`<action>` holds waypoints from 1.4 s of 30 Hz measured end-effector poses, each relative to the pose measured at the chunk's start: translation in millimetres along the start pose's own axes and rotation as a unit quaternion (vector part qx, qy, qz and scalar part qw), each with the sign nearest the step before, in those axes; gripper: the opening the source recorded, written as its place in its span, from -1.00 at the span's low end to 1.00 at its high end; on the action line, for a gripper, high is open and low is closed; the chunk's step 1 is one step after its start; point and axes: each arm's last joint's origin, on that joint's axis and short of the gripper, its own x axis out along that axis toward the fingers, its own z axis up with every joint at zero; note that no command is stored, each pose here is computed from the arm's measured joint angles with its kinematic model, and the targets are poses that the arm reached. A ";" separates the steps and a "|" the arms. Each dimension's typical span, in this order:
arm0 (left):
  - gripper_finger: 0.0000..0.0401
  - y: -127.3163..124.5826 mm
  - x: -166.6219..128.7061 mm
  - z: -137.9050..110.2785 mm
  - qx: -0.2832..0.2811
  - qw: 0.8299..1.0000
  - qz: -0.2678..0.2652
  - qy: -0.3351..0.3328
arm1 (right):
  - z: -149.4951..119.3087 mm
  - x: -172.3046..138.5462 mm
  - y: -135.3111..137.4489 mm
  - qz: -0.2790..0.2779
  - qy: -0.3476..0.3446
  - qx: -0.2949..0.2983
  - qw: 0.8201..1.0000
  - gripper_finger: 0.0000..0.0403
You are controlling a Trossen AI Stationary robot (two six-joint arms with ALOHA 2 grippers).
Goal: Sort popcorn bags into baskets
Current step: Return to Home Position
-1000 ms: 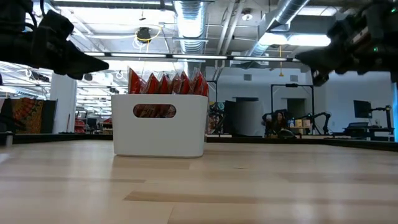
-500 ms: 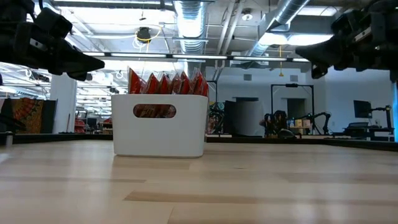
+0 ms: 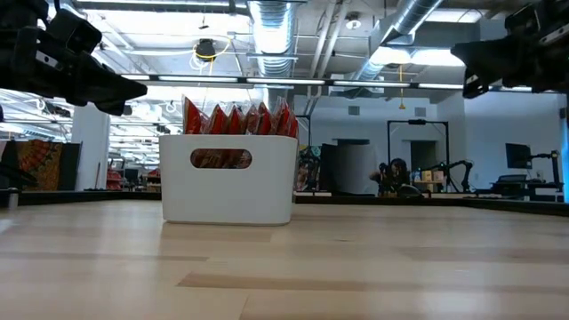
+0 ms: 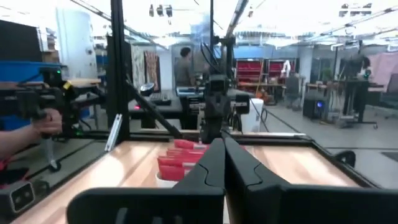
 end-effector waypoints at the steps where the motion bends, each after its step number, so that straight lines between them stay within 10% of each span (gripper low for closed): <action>1: -1.00 0.0 0.0 0.0 0.000 1.000 0.000 0.000 | -1.5 0.4 0.6 0.004 0.007 -0.003 1.000 -0.94; 10: -1.00 -0.1 0.7 -1.2 -0.013 1.000 0.000 0.007 | -7.4 1.6 4.5 0.014 0.032 -0.023 0.999 -0.94; 17: -1.00 -0.3 5.1 -7.3 -0.035 0.998 0.000 0.043 | -13.2 1.0 -3.0 -0.102 0.058 0.024 0.993 -0.89; 42: -1.00 -0.6 12.5 -20.1 -0.174 0.978 0.023 0.114 | -15.2 1.6 -3.2 -0.104 0.062 0.084 0.989 -0.73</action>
